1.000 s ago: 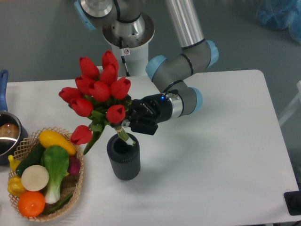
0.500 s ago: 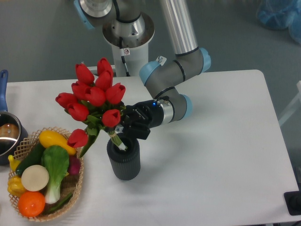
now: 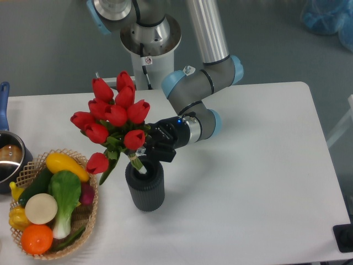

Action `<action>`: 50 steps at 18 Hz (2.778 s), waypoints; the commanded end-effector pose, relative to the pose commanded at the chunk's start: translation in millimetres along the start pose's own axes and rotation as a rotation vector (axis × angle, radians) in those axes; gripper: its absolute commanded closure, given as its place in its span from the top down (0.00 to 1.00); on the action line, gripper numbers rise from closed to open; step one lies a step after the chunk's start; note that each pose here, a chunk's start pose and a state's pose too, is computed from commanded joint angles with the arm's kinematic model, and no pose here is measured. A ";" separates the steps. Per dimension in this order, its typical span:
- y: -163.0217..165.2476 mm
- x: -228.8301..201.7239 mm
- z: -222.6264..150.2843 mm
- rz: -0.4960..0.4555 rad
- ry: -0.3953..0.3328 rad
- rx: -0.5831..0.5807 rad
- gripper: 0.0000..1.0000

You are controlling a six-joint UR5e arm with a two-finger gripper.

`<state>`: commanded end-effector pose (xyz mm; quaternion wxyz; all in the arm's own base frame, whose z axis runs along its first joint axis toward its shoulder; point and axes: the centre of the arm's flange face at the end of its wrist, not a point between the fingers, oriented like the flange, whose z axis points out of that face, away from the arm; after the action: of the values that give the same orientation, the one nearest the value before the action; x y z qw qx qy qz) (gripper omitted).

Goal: Insert the flowers into the vase
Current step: 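Push the tulip stems further down into the vase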

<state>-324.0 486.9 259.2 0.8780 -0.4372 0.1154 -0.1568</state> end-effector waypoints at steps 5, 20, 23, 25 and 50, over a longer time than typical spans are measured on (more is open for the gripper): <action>9.2 1.7 -8.4 0.011 -0.019 -0.002 0.25; 28.9 -3.1 -27.2 0.040 -0.068 0.016 0.25; 34.2 -4.3 -31.7 0.037 -0.076 0.013 0.25; 37.7 -4.4 -34.2 0.045 -0.080 0.011 0.25; 58.3 -4.3 -62.1 0.072 -0.127 -0.015 0.26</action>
<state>-338.9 476.3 175.9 0.8854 -0.4482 0.0765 -0.0962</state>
